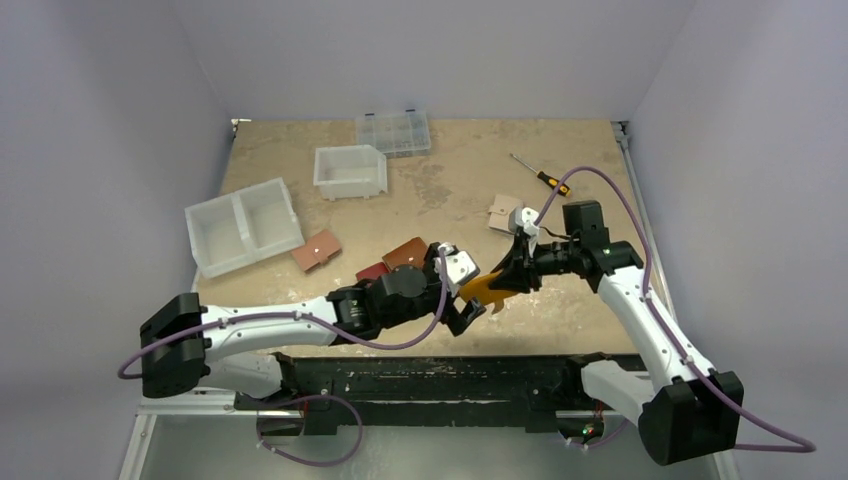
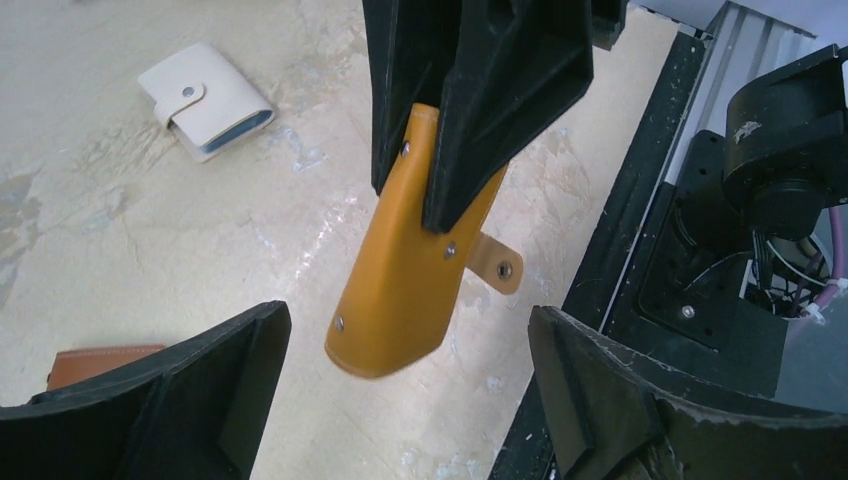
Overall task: Take the credit cards out of the card holder
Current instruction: Open the card holder.
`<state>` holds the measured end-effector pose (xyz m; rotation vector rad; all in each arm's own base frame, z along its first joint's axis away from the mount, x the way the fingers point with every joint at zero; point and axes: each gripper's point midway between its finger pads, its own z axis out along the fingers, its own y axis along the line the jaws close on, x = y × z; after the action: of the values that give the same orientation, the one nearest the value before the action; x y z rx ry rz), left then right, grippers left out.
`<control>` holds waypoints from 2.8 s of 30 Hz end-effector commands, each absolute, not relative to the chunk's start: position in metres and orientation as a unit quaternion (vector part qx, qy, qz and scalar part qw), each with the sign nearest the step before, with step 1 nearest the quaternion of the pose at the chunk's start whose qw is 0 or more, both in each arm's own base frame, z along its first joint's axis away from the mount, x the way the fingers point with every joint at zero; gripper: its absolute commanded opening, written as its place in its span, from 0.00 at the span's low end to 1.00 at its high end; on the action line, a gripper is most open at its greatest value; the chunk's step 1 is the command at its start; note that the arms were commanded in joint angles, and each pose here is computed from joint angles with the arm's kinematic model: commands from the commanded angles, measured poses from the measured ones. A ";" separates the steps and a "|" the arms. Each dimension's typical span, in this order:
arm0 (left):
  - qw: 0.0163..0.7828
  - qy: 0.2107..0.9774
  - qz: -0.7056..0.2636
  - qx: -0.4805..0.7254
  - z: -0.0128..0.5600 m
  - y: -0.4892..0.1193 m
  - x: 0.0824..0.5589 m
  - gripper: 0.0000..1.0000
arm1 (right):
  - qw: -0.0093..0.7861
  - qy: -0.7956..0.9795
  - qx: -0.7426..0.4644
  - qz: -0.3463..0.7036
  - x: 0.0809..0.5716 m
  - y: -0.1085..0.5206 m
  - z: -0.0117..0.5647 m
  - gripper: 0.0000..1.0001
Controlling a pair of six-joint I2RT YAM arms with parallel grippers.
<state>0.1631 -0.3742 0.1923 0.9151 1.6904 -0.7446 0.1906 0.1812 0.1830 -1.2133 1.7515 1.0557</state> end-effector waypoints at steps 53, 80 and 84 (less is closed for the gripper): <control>0.417 0.607 -0.547 0.398 0.151 -0.376 0.111 0.00 | 0.387 0.551 -0.590 0.446 0.136 0.193 0.197 0.94; 0.489 0.524 -0.605 0.348 0.241 -0.376 0.119 0.00 | 0.392 0.538 -0.587 0.461 0.129 0.196 0.198 0.89; 0.487 0.522 -0.608 0.349 0.244 -0.376 0.118 0.00 | 0.392 0.533 -0.588 0.465 0.126 0.196 0.200 0.81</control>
<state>0.1180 -0.3724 0.1859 0.8880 1.4670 -1.4233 0.1334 0.1921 0.1894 -1.4888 1.4236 1.1470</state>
